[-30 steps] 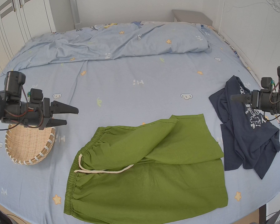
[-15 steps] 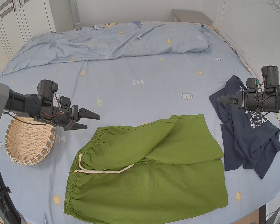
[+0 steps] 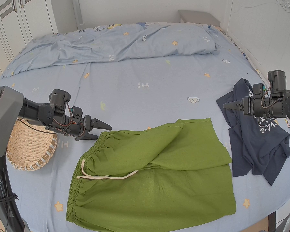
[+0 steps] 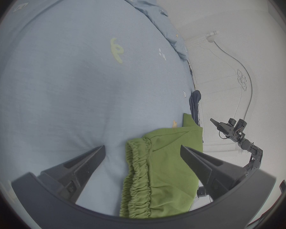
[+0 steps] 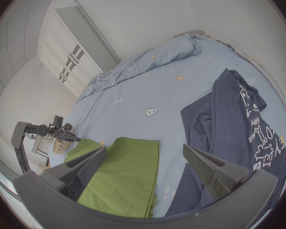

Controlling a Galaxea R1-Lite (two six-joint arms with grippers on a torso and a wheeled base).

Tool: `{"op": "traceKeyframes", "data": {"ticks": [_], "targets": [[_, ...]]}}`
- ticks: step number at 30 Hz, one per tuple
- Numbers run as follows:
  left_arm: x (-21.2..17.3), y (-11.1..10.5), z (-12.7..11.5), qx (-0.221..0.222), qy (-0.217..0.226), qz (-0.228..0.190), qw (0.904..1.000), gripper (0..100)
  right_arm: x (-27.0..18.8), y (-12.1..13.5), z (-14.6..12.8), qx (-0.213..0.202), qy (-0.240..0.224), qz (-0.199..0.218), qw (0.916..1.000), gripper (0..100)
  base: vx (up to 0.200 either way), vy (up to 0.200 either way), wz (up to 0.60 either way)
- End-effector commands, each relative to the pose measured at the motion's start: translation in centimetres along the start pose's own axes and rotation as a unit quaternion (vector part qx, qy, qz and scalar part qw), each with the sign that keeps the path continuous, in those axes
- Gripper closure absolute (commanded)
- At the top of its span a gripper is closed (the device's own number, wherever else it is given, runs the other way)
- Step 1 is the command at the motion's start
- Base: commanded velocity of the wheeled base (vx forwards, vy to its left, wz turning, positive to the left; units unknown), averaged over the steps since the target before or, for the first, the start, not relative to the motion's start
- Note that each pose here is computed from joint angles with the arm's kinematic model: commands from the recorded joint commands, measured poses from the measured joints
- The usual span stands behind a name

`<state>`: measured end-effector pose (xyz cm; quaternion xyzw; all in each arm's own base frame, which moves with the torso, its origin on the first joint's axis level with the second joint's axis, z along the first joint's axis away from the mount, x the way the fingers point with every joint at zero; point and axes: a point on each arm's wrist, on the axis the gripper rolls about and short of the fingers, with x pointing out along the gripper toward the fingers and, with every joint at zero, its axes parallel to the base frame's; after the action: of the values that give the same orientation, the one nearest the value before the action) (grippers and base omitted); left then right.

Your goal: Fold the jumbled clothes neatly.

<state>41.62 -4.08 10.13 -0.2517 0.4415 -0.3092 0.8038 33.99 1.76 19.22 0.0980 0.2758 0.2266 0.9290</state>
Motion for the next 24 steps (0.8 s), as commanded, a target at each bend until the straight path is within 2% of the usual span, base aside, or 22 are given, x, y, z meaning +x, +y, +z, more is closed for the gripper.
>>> {"op": "traceKeyframes", "data": {"ticks": [1,13,17,24], "targets": [[0.6,0.2,-0.4,-0.010,0.013,-0.003,0.9999,100,0.1,-0.1,0.0,0.001,0.001,-0.001,1.0000,0,0.000,0.000,0.00],[0.9,0.0,-1.1,-0.011,0.026,-0.005,0.9996,100,0.9,-1.0,-0.2,0.009,0.008,-0.008,0.9999,0,0.000,0.000,0.00],[-0.2,-0.4,-1.0,-0.007,0.014,-0.004,0.9999,100,0.9,-1.0,-0.2,0.009,0.008,-0.007,0.9999,0,0.000,0.000,0.00],[-4.6,-1.8,-0.4,0.004,-0.031,0.001,0.9995,100,0.8,-1.4,-0.1,0.011,0.005,-0.011,0.9999,0,0.000,0.000,0.00]]}}
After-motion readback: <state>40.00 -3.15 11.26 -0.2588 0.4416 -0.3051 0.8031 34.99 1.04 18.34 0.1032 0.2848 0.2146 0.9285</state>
